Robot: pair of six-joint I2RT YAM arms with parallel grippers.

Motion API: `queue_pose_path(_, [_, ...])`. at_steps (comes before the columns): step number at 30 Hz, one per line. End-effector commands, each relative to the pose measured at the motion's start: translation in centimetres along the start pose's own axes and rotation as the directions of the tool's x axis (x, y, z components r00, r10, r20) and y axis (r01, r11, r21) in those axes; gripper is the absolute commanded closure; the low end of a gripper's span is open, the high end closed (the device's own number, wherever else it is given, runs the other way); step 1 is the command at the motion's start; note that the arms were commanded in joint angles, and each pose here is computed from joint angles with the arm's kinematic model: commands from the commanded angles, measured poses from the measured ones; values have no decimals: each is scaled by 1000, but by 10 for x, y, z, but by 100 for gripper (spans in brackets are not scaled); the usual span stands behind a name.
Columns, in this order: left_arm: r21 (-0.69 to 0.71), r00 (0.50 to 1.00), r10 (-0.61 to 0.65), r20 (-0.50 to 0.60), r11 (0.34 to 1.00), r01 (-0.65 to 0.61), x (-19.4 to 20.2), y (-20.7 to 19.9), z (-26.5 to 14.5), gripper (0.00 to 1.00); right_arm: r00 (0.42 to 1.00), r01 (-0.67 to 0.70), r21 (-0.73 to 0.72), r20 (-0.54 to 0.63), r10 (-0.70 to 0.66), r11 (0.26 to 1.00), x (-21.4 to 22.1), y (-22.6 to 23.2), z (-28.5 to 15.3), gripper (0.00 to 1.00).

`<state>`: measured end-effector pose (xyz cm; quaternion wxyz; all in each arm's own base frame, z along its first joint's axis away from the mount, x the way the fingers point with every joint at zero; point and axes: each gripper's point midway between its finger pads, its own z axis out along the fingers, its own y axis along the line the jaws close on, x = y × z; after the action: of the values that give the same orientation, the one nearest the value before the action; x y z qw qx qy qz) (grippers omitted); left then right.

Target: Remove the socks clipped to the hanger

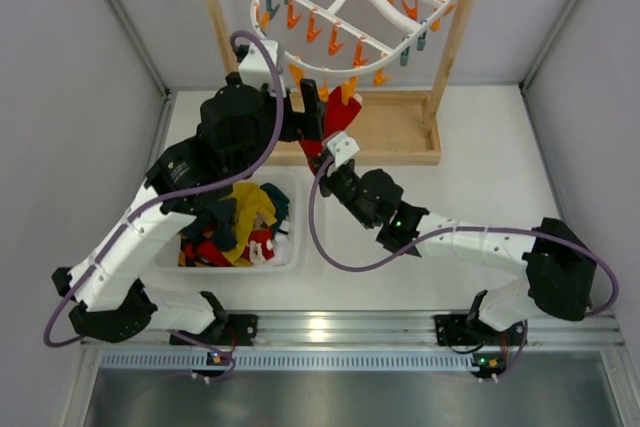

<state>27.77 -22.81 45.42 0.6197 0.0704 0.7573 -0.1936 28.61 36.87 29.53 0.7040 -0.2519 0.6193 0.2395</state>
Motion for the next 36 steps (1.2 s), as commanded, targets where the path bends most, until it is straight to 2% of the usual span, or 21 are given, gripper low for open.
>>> queue_pose_path(1, [-142,995,48,84,989,-36,-32,15,11,1,998,63,95,17,-65,994,-19,8,11,100])
queue_pose_path(7, [-179,989,111,102,980,-92,-51,9,29,1,994,107,102,16,-109,989,-22,30,21,100])
queue_pose_path(11, [-200,985,167,48,968,-155,-33,5,51,2,991,129,97,7,-131,987,-25,37,26,100])
queue_pose_path(18, [-414,974,225,12,888,-200,-24,36,59,7,990,142,95,-3,-143,985,-21,40,29,100])
queue_pose_path(25, [-510,968,251,-3,832,-218,-24,52,56,11,990,141,68,-11,-141,988,-11,51,34,100])
queue_pose_path(29, [-520,974,225,11,834,-186,-25,58,54,16,990,144,61,-16,-143,988,-7,55,37,100])
queue_pose_path(36, [-506,979,202,-14,843,-182,-14,67,77,19,990,142,47,-15,-141,989,-7,60,39,100])
